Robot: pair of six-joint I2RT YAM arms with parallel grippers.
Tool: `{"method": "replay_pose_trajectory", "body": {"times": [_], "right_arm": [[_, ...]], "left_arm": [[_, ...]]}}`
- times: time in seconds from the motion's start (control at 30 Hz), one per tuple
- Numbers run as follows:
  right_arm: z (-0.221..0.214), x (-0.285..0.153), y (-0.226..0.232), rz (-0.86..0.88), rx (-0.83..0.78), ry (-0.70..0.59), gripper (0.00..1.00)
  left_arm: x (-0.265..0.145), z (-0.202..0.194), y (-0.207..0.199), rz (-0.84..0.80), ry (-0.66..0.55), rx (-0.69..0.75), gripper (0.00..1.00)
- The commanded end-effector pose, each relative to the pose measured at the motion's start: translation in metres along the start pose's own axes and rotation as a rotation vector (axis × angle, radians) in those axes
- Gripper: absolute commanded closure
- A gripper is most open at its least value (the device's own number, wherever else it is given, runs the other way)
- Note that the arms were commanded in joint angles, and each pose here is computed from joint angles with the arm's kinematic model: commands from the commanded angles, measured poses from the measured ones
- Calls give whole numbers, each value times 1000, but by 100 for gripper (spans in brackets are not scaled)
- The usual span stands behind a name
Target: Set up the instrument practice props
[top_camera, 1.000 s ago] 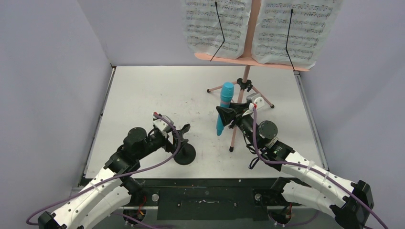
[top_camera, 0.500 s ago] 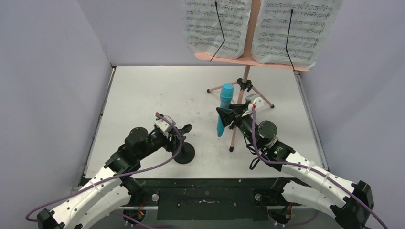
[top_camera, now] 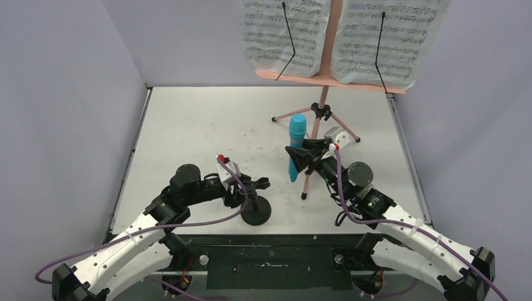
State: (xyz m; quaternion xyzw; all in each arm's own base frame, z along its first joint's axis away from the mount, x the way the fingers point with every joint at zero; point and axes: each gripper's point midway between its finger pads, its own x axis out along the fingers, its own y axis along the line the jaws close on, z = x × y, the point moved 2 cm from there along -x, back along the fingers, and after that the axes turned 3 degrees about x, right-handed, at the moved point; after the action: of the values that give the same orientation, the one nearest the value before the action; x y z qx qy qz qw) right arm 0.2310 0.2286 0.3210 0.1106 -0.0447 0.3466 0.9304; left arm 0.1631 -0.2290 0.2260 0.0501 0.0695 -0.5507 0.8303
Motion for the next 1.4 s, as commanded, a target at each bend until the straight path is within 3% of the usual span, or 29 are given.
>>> {"method": "replay_pose_trajectory", "body": {"times": [0.0, 0.17, 0.27, 0.57, 0.67, 0.93, 1.37], "right_arm": [[6, -8, 19, 136, -60, -29, 95], [9, -24, 29, 216, -55, -122, 95], [5, -33, 32, 260, -73, -162, 95], [5, -40, 51, 389, -88, -204, 95], [1, -41, 57, 435, -87, -204, 95], [3, -50, 59, 459, -50, -286, 95], [-11, -43, 69, 519, 4, -259, 95]], "left_arm": [[5, 54, -17, -144, -183, 112, 65], [12, 44, -19, -175, -159, 113, 64], [14, 42, -19, -175, -156, 117, 59], [7, 46, -19, -164, -179, 167, 22], [3, 46, -19, -156, -180, 203, 15], [-3, 40, -23, -169, -184, 243, 13], [7, 18, -23, -191, -128, 204, 19]]}}
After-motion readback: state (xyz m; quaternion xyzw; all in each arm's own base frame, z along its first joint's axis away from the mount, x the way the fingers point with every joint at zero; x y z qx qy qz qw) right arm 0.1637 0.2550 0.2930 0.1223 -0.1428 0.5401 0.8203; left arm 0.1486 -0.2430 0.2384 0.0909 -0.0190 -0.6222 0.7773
